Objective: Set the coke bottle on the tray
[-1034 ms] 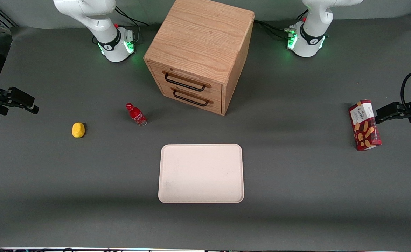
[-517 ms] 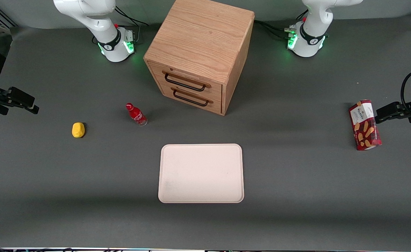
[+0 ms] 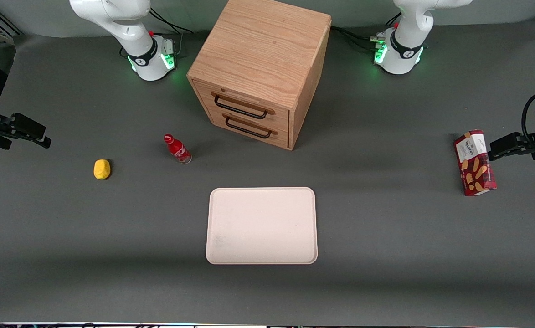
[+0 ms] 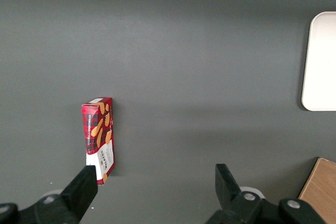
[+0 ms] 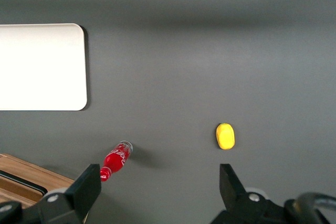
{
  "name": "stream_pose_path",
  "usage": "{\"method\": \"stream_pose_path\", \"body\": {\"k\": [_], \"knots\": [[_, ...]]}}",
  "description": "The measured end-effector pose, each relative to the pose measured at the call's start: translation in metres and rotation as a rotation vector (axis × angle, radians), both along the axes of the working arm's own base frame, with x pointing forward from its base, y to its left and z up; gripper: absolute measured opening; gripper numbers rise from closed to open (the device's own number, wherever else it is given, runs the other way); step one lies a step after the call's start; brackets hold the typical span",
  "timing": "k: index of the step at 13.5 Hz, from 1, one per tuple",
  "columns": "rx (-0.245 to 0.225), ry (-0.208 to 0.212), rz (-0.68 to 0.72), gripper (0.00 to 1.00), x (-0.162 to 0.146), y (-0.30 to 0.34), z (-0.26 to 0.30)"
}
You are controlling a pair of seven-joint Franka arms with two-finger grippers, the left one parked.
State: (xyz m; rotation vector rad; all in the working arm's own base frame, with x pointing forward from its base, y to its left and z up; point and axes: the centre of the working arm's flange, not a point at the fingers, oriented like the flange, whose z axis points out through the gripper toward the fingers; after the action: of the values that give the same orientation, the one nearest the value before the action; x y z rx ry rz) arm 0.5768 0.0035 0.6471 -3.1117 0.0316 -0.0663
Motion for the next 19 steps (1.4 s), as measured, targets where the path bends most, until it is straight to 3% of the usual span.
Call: {"method": "stream_pose_path", "body": {"k": [9,13,19], "knots": [[0.009,0.019,0.034,1.0,-0.02,0.147,-0.003],[-0.011,0.086,0.078,1.0,-0.046,0.192,-0.009],[-0.037,0.164,0.109,1.0,-0.087,0.194,-0.037]]}}
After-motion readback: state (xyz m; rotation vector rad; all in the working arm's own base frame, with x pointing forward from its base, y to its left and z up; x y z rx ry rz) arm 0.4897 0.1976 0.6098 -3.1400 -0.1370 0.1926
